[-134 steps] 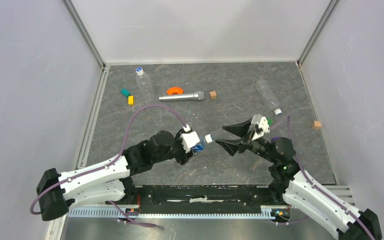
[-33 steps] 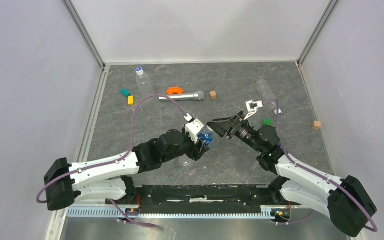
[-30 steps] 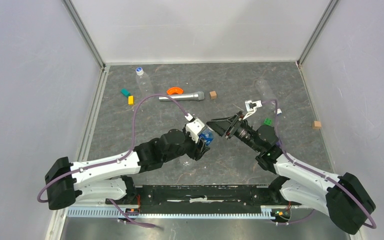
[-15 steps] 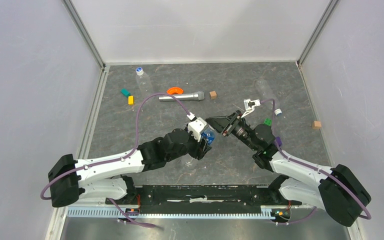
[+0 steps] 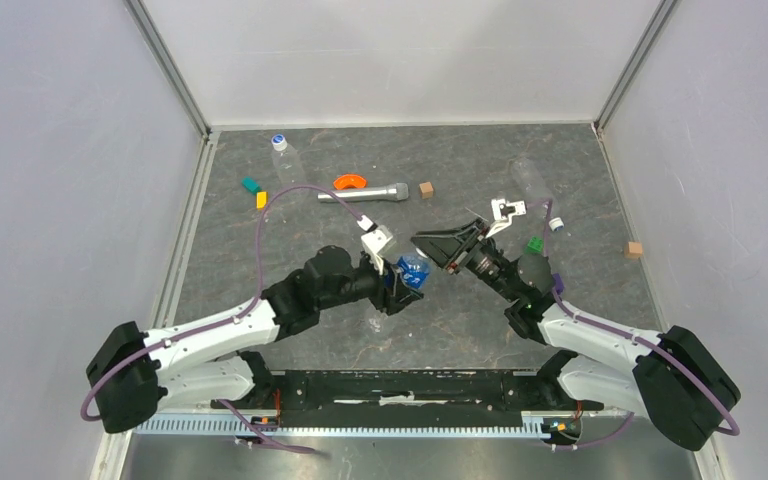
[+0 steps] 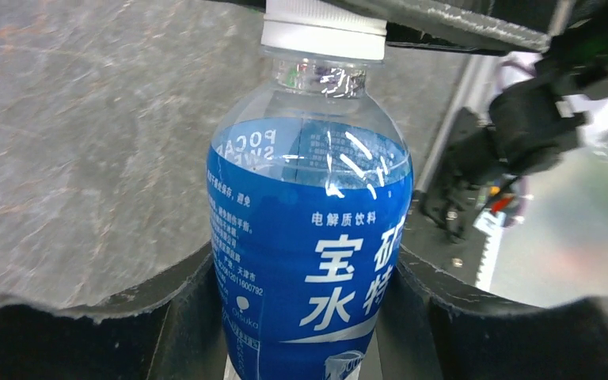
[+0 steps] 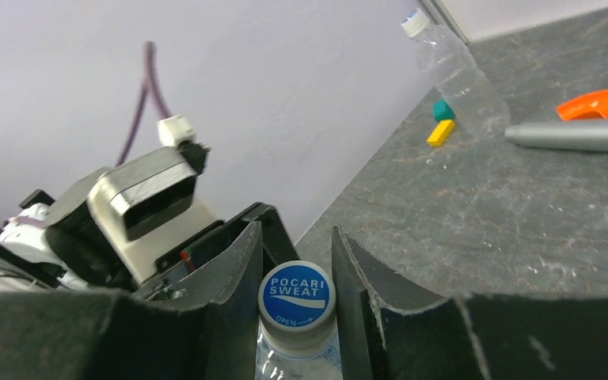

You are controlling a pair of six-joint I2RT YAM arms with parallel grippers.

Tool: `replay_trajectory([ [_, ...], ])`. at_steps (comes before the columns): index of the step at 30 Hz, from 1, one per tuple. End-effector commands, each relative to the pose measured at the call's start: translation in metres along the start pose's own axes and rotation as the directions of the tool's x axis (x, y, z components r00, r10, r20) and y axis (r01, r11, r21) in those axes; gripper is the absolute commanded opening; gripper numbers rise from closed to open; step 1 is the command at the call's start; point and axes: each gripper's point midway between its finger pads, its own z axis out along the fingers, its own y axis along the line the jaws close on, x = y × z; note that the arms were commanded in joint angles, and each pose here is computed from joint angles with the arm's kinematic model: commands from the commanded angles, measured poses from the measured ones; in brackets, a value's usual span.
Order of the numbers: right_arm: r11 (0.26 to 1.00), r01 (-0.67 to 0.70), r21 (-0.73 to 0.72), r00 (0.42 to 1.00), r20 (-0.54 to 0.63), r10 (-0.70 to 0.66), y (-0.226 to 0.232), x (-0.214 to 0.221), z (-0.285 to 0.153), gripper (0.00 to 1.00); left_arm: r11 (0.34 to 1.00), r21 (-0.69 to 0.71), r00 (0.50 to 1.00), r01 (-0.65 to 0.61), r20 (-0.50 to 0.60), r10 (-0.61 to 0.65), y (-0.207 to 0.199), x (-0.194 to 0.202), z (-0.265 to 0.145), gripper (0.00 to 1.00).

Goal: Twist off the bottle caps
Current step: Unscrew the bottle cap from the plastic bottle.

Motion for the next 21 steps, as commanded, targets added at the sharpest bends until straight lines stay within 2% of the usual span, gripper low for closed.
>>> replay_trajectory([
  [1, 0.951, 0.101, -0.291, 0.995, 0.021, -0.099, 0.067, -0.013, -0.01, 0.0, 0.955, 0.288, 0.975, 0.068, 0.185, -0.125, -0.033, -0.063, -0.022, 0.02],
  [5, 0.901, 0.134, -0.414, 0.991, 0.04, -0.129, 0.096, -0.018, -0.019, 0.0, 0.915, 0.396, 0.964, 0.074, 0.205, -0.167, -0.043, -0.074, -0.033, 0.02],
  [8, 0.807, 0.122, -0.578, 0.992, 0.071, -0.1, 0.132, -0.024, -0.039, 0.0, 0.876, 0.475, 0.941, 0.079, 0.254, -0.223, -0.048, -0.086, -0.042, 0.02],
  [11, 0.751, 0.122, -0.649, 0.992, 0.076, -0.096, 0.148, -0.027, -0.048, 0.0, 0.837, 0.542, 0.934, 0.074, 0.256, -0.249, -0.058, -0.093, -0.049, 0.02],
  [13, 0.757, 0.147, -0.637, 0.989, 0.082, -0.123, 0.146, -0.026, -0.046, 0.0, 0.826, 0.559, 0.935, 0.066, 0.254, -0.246, -0.061, -0.094, -0.051, 0.02],
  [15, 0.798, 0.165, -0.58, 0.986, 0.081, -0.144, 0.135, -0.026, -0.038, 0.0, 0.831, 0.553, 0.934, 0.065, 0.258, -0.245, -0.06, -0.095, -0.052, 0.02],
  [17, 0.843, 0.184, -0.505, 0.983, 0.084, -0.164, 0.121, -0.027, -0.03, 0.01, 0.874, 0.479, 0.947, 0.082, 0.236, -0.218, -0.048, -0.088, -0.044, 0.02],
  [18, 0.874, 0.185, -0.449, 0.983, 0.08, -0.167, 0.111, -0.028, -0.026, 0.18, 0.911, 0.404, 0.956, 0.08, 0.227, -0.185, -0.037, -0.083, -0.039, 0.02],
  [19, 0.907, 0.178, -0.382, 0.984, 0.062, -0.168, 0.098, -0.027, -0.021, 0.44, 0.951, 0.299, 0.97, 0.075, 0.197, -0.139, -0.022, -0.071, -0.033, 0.02],
  [20, 0.932, 0.184, -0.314, 0.983, 0.064, -0.172, 0.086, -0.029, -0.017, 0.59, 0.975, 0.217, 0.979, 0.045, 0.183, -0.086, -0.015, -0.067, -0.032, 0.02],
  [21, 0.954, 0.176, -0.24, 0.984, 0.052, -0.169, 0.073, -0.029, -0.015, 0.67, 0.992, 0.125, 0.986, 0.012, 0.163, -0.032, -0.004, -0.063, -0.031, 0.02],
])
